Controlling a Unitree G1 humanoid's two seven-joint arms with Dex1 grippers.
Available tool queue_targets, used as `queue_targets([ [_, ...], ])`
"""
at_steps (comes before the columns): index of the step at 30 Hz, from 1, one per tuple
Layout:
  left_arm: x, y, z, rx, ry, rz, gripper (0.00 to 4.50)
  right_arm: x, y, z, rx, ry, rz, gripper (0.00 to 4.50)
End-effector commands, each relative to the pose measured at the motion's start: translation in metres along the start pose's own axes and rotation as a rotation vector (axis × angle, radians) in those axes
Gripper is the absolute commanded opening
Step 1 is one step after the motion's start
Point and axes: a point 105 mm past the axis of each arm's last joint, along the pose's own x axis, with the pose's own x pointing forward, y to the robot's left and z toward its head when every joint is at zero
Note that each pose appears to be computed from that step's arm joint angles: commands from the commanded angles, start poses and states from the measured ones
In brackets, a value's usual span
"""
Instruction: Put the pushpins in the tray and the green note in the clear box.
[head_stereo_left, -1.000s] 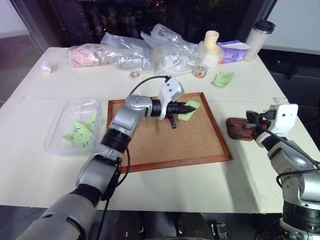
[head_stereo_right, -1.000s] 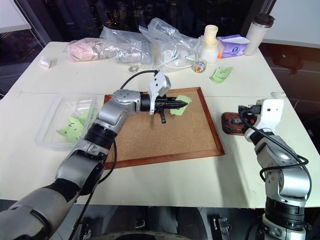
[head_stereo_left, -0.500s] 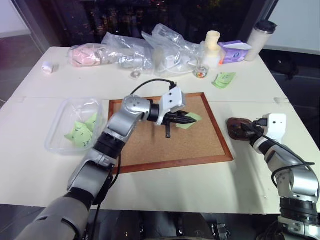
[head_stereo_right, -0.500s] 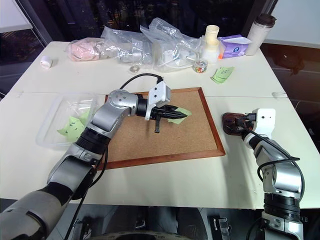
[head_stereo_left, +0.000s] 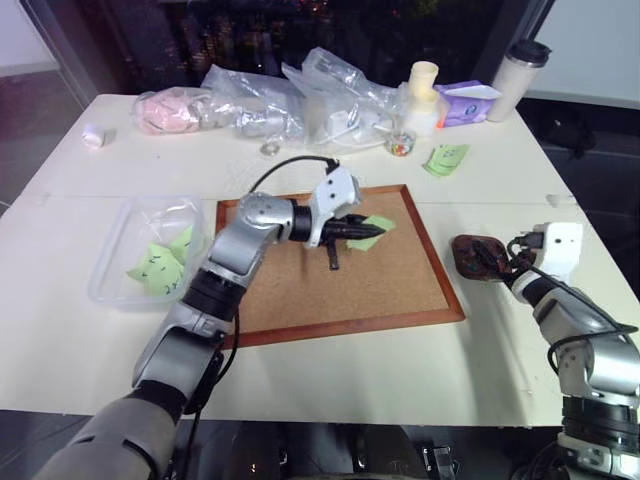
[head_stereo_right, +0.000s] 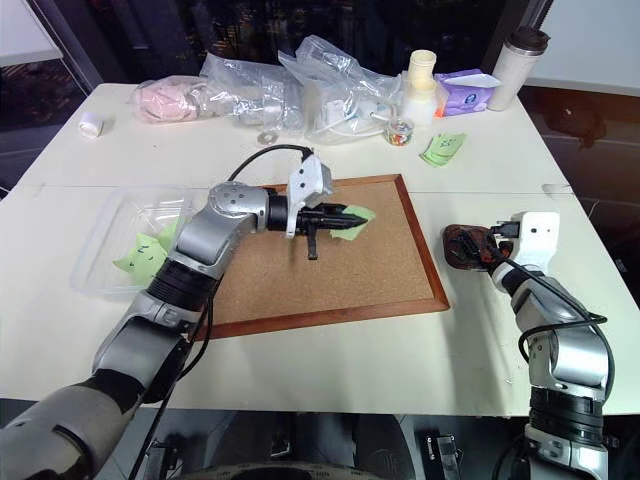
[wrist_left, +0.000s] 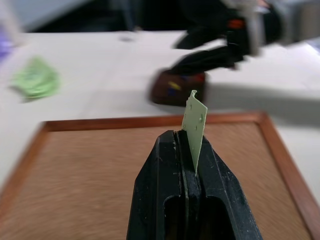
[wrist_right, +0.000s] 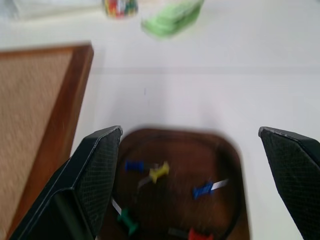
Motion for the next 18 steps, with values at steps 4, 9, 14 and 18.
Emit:
queue_targets([
  [4, -0.09, 0.097, 0.046, -0.04, 0.029, 0.665, 0.0, -0.003, 0.098, 0.075, -0.03, -0.181, 0.512, 4.46],
  [9, -0.169, 0.102, 0.036, -0.113, 0.312, 1.032, 0.0, -0.036, 0.176, 0.071, -0.074, -0.072, 1.06, 4.46],
  [14, -0.204, 0.071, 0.015, -0.304, 0.466, 1.166, 0.0, -0.046, 0.198, 0.062, -0.16, -0.003, 1.229, 4.46],
  [18, -0.259, 0.053, -0.029, -0.407, 0.604, 1.343, 0.0, -0.048, 0.208, 0.061, -0.167, -0.006, 1.29, 4.46],
])
